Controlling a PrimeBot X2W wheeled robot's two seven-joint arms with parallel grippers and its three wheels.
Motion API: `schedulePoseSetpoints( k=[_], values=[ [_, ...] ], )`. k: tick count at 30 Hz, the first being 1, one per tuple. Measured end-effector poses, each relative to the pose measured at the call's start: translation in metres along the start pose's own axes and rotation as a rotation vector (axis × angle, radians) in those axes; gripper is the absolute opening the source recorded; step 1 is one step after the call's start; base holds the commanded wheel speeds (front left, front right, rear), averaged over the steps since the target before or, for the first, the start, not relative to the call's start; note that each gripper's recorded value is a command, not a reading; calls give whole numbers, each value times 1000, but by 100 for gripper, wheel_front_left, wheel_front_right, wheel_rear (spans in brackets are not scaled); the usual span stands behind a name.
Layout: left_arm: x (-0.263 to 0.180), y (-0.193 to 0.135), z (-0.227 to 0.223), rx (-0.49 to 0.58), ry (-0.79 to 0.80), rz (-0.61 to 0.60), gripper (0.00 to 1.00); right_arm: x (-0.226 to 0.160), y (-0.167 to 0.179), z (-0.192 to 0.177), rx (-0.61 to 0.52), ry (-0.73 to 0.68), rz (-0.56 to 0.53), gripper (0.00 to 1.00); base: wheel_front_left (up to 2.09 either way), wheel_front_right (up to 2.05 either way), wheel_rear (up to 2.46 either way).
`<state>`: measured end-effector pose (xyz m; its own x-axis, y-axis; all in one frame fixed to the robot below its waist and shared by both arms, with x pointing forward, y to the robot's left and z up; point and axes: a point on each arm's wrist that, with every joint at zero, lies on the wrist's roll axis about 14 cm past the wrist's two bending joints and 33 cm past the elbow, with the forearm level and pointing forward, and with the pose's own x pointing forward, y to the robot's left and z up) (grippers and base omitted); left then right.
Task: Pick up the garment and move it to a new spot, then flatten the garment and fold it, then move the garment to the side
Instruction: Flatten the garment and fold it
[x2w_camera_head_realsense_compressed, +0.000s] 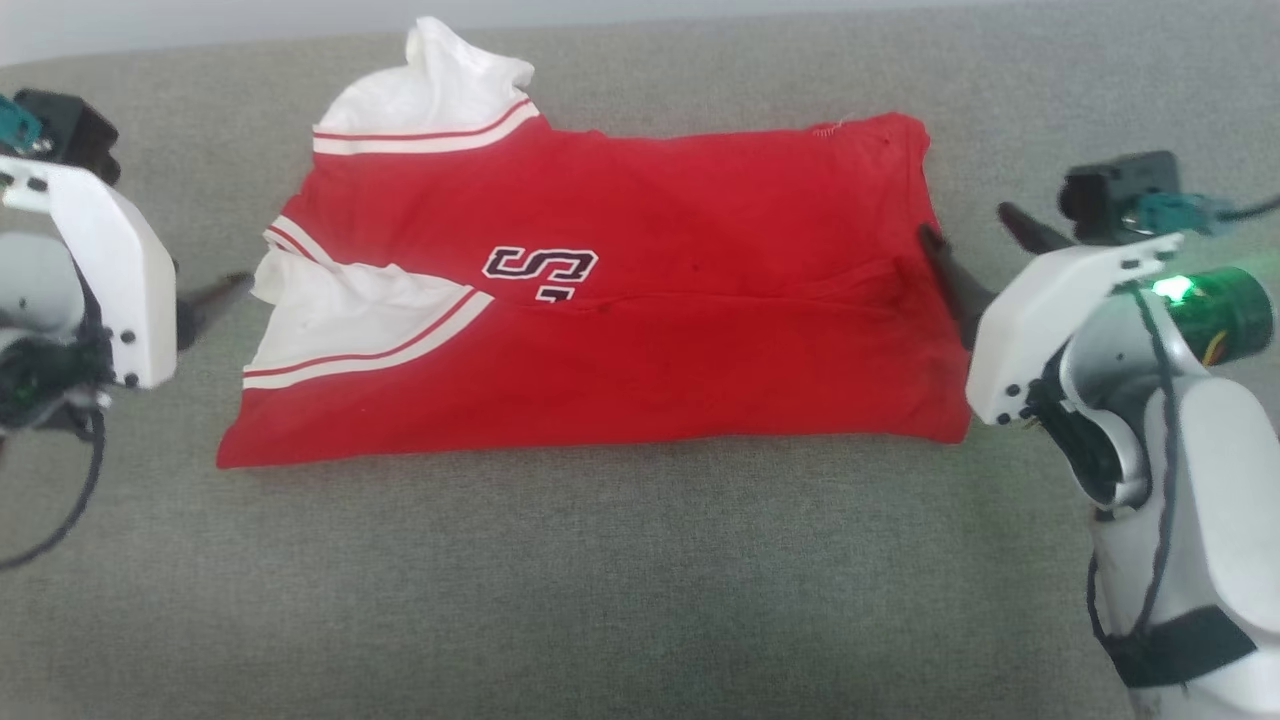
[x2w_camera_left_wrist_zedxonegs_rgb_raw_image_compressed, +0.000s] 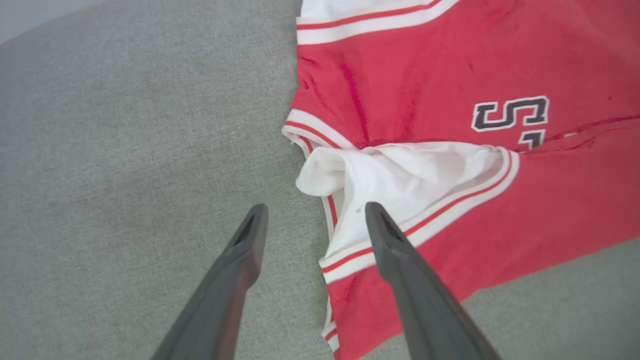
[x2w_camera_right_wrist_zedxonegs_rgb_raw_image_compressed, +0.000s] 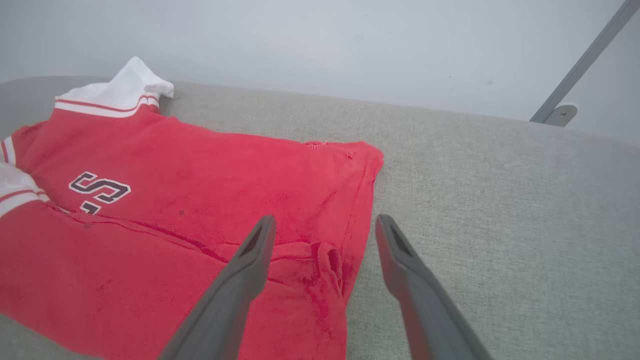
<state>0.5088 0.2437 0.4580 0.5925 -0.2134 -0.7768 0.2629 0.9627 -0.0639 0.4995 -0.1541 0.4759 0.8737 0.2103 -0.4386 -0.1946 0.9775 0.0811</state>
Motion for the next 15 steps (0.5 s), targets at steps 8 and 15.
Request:
schedulePoseSetpoints(
  k=[8,15],
  values=[
    [-24,-19,-28,-30,37,-28,100,-29,-11,35,23,-230,-70,100,0,0,0],
    [-15,-30,-60,-83,115,-56,100,-48,-31,37,38,-310,-149,100,0,0,0]
  ],
)
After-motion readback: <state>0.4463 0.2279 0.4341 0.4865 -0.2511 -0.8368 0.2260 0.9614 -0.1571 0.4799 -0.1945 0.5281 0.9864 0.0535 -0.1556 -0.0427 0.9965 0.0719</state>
